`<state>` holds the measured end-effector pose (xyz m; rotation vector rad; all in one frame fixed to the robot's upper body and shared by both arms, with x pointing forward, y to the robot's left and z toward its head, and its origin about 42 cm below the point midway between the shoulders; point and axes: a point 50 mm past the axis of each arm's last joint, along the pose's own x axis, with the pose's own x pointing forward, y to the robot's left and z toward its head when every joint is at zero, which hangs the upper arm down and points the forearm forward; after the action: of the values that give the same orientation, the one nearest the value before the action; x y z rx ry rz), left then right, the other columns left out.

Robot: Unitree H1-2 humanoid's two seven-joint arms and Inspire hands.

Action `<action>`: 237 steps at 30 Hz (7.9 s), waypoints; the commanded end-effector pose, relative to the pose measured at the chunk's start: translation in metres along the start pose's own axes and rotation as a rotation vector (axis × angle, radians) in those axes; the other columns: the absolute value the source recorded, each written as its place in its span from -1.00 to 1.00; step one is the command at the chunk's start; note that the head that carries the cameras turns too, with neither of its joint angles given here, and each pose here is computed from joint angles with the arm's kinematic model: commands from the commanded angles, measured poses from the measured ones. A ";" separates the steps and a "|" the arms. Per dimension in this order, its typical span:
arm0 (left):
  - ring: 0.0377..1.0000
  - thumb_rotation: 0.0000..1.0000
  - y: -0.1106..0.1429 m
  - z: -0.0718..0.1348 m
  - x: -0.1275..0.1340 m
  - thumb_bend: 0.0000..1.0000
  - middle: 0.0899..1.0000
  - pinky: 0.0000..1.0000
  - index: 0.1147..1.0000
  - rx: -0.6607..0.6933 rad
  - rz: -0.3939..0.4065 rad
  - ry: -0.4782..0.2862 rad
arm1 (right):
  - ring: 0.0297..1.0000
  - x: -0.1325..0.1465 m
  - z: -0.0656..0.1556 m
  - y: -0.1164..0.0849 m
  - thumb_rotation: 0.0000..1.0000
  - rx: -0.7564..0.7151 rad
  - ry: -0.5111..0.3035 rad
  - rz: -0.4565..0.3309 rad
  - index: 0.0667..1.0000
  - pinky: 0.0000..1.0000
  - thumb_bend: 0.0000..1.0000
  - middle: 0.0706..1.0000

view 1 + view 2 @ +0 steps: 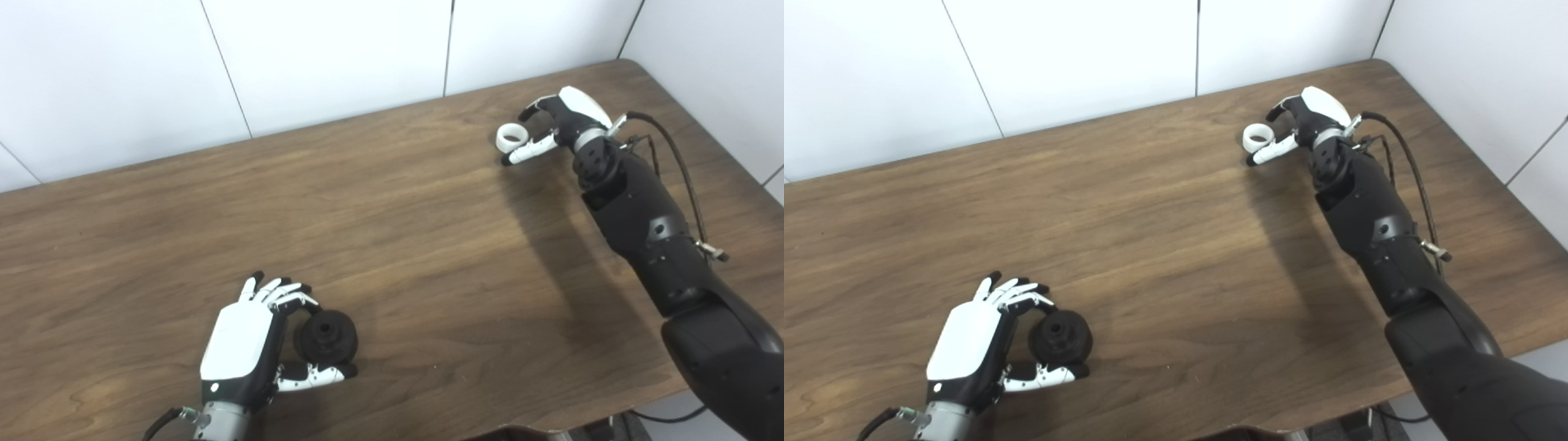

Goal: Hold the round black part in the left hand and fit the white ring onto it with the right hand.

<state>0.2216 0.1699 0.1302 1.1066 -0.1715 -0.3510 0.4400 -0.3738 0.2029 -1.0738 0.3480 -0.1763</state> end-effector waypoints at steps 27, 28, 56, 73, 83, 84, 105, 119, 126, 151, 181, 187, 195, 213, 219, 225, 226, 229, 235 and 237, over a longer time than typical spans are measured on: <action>0.74 -0.89 -0.018 -0.016 -0.018 0.05 0.51 1.00 -0.17 0.053 -0.132 0.111 | 0.98 0.010 0.017 -0.030 -0.60 -0.034 -0.032 -0.050 0.26 0.86 0.65 0.86; 0.74 -0.89 -0.018 -0.017 -0.018 0.05 0.50 1.00 -0.17 0.052 -0.132 0.110 | 0.98 0.010 0.017 -0.030 -0.60 -0.037 -0.031 -0.049 0.26 0.86 0.65 0.86; 0.74 -0.89 -0.018 -0.012 -0.015 0.05 0.51 1.00 -0.17 0.041 -0.122 0.105 | 0.89 0.004 0.012 -0.030 -0.74 -0.050 -0.085 -0.077 -0.10 0.71 0.04 0.69; 0.74 -0.89 -0.024 -0.006 -0.014 0.05 0.50 1.00 -0.17 0.032 -0.125 0.103 | 0.86 -0.055 0.094 -0.025 -0.73 -0.154 -0.399 0.005 -0.10 0.70 0.04 0.67; 0.74 -0.89 -0.029 0.004 -0.011 0.05 0.51 1.00 -0.17 0.027 -0.123 0.106 | 0.88 -0.111 0.138 -0.007 -0.73 -0.243 -0.605 0.099 -0.10 0.97 0.05 0.68; 0.74 -0.89 -0.030 0.005 -0.011 0.05 0.50 1.00 -0.17 0.025 -0.119 0.105 | 0.88 -0.116 0.140 -0.006 -0.73 -0.246 -0.627 0.108 -0.10 0.98 0.05 0.68; 0.77 -0.89 -0.043 0.032 0.001 0.05 0.52 1.00 -0.17 -0.001 -0.125 0.116 | 0.95 -0.211 0.164 0.013 -0.73 -0.236 -0.910 0.260 -0.11 1.00 0.05 0.67; 0.77 -0.89 -0.043 0.041 0.010 0.05 0.51 1.00 -0.17 -0.010 -0.116 0.120 | 0.97 -0.227 0.170 0.023 -0.73 -0.239 -0.958 0.345 -0.10 1.00 0.05 0.65; 0.78 -0.89 -0.041 0.042 0.011 0.05 0.51 1.00 -0.18 -0.013 -0.115 0.120 | 0.96 -0.230 0.170 0.029 -0.73 -0.234 -0.963 0.369 -0.10 1.00 0.05 0.66; 0.77 -0.89 -0.039 0.043 0.012 0.05 0.52 1.00 -0.17 -0.017 -0.111 0.117 | 0.96 -0.223 0.170 0.052 -0.73 -0.223 -0.954 0.407 -0.11 0.97 0.05 0.65; 0.77 -0.89 -0.039 0.044 0.012 0.05 0.52 1.00 -0.17 -0.015 -0.113 0.115 | 0.94 -0.220 0.168 0.065 -0.73 -0.233 -0.937 0.392 -0.10 0.90 0.05 0.65; 0.77 -0.89 -0.038 0.044 0.012 0.05 0.51 1.00 -0.17 -0.008 -0.110 0.112 | 0.94 -0.220 0.168 0.069 -0.73 -0.239 -0.945 0.389 -0.11 0.90 0.05 0.65; 0.77 -0.89 -0.038 0.045 0.012 0.05 0.51 1.00 -0.17 -0.012 -0.111 0.112 | 0.95 -0.220 0.168 0.071 -0.73 -0.240 -0.940 0.390 -0.11 0.91 0.05 0.64; 0.77 -0.89 -0.037 0.046 0.012 0.05 0.51 1.00 -0.17 -0.017 -0.105 0.111 | 0.94 -0.215 0.165 0.071 -0.73 -0.246 -0.929 0.386 -0.11 0.92 0.05 0.62; 0.78 -0.89 -0.036 0.046 0.012 0.05 0.53 1.00 -0.17 -0.022 -0.109 0.113 | 0.92 -0.213 0.164 0.069 -0.73 -0.247 -0.922 0.385 -0.11 0.89 0.05 0.62; 0.77 -0.89 -0.036 0.046 0.012 0.05 0.52 1.00 -0.18 -0.022 -0.107 0.114 | 0.93 -0.214 0.163 0.070 -0.73 -0.255 -0.919 0.379 -0.11 0.89 0.05 0.61; 0.77 -0.89 -0.037 0.046 0.012 0.05 0.52 1.00 -0.18 -0.020 -0.108 0.115 | 0.93 -0.214 0.163 0.071 -0.73 -0.259 -0.922 0.378 -0.11 0.89 0.05 0.61; 0.77 -0.89 -0.036 0.047 0.013 0.05 0.52 1.00 -0.17 -0.016 -0.109 0.115 | 0.93 -0.215 0.161 0.072 -0.73 -0.263 -0.928 0.376 -0.11 0.89 0.05 0.61; 0.77 -0.89 -0.036 0.047 0.013 0.05 0.52 1.00 -0.17 -0.017 -0.108 0.114 | 0.92 -0.216 0.161 0.072 -0.72 -0.286 -0.938 0.380 -0.10 0.86 0.05 0.64; 0.77 -0.89 -0.036 0.047 0.013 0.05 0.52 1.00 -0.17 -0.019 -0.107 0.114 | 0.92 -0.215 0.161 0.071 -0.71 -0.295 -0.942 0.377 -0.09 0.85 0.05 0.64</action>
<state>0.2203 0.1141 0.1353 1.1022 -0.1056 -0.2855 0.2935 -0.1397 0.2383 -1.2050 -0.2251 0.7503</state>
